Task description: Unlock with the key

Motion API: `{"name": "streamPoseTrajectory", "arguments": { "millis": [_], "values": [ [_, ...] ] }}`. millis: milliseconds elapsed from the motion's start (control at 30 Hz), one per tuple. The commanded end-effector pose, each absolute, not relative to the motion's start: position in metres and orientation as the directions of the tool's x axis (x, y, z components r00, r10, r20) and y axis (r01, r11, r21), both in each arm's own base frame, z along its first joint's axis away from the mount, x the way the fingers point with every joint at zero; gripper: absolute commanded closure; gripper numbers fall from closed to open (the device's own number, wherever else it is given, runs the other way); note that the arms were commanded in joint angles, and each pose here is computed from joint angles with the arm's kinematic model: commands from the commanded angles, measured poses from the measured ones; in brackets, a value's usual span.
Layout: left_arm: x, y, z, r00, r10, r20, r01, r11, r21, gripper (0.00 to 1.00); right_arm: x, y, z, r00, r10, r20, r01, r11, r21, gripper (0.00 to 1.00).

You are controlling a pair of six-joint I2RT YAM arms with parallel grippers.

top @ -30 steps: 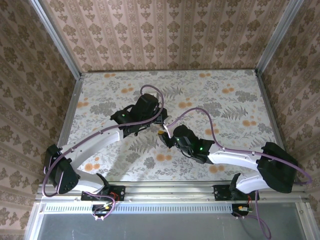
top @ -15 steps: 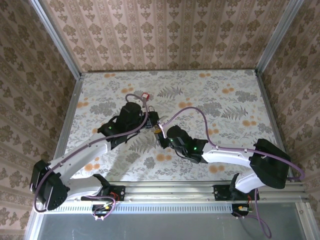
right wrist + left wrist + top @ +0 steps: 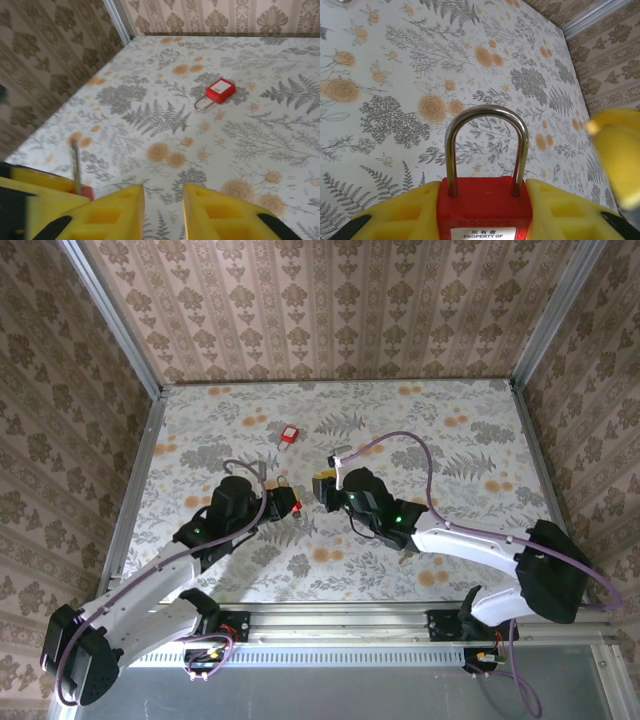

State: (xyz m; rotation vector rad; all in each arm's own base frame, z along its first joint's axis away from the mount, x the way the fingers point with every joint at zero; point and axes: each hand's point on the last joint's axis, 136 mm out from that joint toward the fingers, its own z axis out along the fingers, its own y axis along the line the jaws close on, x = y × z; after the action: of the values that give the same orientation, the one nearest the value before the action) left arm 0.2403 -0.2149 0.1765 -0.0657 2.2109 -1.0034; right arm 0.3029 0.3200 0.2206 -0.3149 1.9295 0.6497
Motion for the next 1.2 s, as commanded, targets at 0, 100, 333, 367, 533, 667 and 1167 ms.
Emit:
{"name": "streamPoseTrajectory", "arguments": {
  "millis": [0,100,333,367,533,667,1167],
  "values": [
    [0.245,-0.215,0.205,-0.704,-0.385,-0.597,0.275,0.628,-0.728,1.0,0.285,0.325,0.241,-0.504,0.091,-0.859,-0.548,0.735,0.399,0.65],
    [0.243,-0.214,0.216,-0.68,-0.403,-0.613,0.301,0.609,-0.734,1.0,0.272,0.322,0.239,-0.56,0.077,-0.825,-0.587,0.666,0.461,0.53],
    [0.245,-0.226,0.25,-0.653,-0.398,-0.645,0.389,0.554,-0.736,1.0,0.256,0.286,0.219,-0.588,0.106,-0.802,-0.601,0.605,0.521,0.34],
    [0.245,-0.229,0.256,-0.647,-0.397,-0.651,0.407,0.543,-0.735,1.0,0.253,0.282,0.216,-0.586,0.101,-0.804,-0.606,0.605,0.517,0.32],
    [0.252,-0.241,0.261,-0.656,-0.348,-0.67,0.425,0.563,-0.709,1.0,0.243,0.267,0.21,-0.569,0.111,-0.815,-0.61,0.608,0.509,0.27],
    [0.267,-0.253,0.249,-0.699,-0.314,-0.643,0.379,0.6,-0.705,1.0,0.23,0.251,0.209,-0.523,0.123,-0.844,-0.632,0.609,0.48,0.2],
    [0.267,-0.28,0.234,-0.724,-0.311,-0.616,0.384,0.56,-0.734,1.0,0.258,0.313,0.205,-0.585,0.03,-0.81,-0.714,0.454,0.533,0.22]
  ]
}}
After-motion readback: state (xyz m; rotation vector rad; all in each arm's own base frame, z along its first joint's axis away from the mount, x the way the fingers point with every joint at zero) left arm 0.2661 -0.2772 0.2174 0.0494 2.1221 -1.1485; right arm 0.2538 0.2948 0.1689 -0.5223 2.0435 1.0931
